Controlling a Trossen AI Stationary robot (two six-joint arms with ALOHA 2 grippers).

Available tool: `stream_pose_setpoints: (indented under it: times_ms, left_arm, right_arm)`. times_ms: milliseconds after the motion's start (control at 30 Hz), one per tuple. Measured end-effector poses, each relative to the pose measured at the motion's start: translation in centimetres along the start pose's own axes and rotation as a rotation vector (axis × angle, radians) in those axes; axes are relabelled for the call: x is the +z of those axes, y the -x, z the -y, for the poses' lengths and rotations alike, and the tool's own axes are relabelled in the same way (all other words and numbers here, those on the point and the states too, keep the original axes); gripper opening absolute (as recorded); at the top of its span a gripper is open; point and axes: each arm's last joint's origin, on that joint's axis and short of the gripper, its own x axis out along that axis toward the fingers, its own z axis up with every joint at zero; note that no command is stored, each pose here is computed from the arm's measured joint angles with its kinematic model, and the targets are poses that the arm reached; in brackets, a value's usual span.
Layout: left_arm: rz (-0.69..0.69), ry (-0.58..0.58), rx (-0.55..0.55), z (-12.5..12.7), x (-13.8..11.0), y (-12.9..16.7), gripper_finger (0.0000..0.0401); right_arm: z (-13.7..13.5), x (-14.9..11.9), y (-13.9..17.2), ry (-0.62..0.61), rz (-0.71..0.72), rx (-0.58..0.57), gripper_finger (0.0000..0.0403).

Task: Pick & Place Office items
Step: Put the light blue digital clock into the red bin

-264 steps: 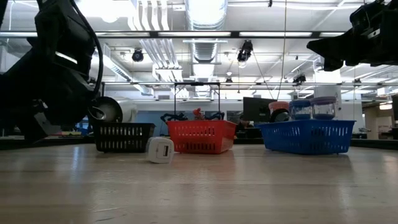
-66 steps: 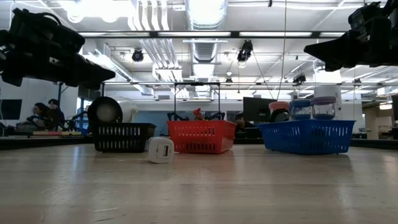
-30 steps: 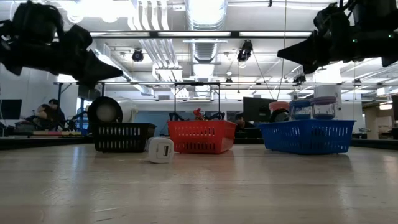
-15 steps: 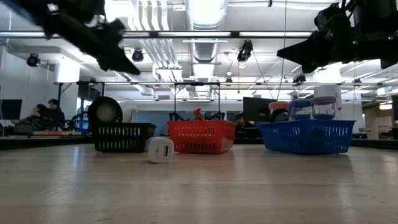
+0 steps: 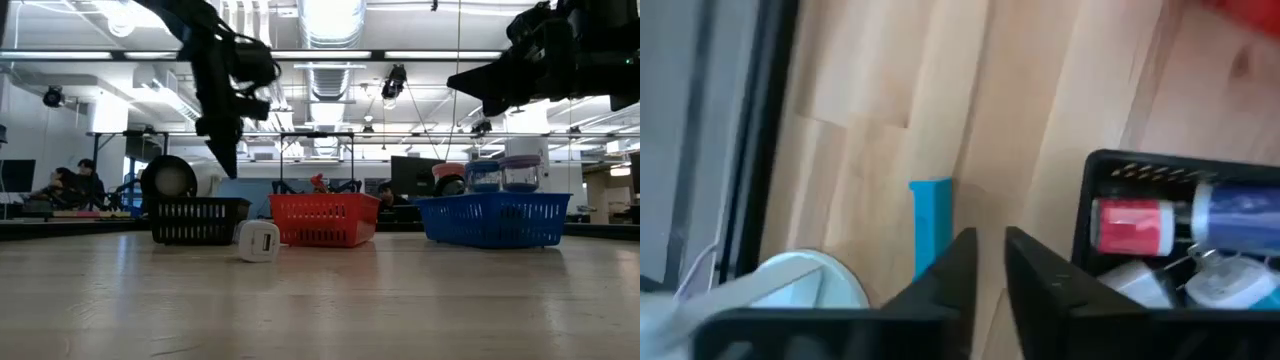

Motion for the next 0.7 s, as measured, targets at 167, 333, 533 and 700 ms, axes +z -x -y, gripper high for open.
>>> stream_pose_setpoints:
  times_ms: [167, 333, 533, 700]
  left_arm:
    - [-0.134, -0.062, -0.04, -1.4, 1.2, -2.4, 0.0138]
    - [-0.197, -0.032, -0.052, -3.1, 1.3, -4.4, 0.0197]
    - [-0.226, -0.064, -0.107, -3.8, 1.0, -6.1, 0.0202]
    - [-0.205, -0.064, -0.093, -4.3, 1.2, -7.1, 0.0195]
  right_arm:
    - [0.0, 0.0, 0.0, -0.001, -0.001, 0.017, 0.0013]
    - [-0.1, -0.3, 0.1, 0.004, -0.009, 0.017, 0.0013]
    - [-0.1, -0.6, 0.2, 0.018, -0.018, 0.017, 0.0013]
    - [-0.1, -0.6, 0.2, 0.022, -0.017, 0.016, 0.0013]
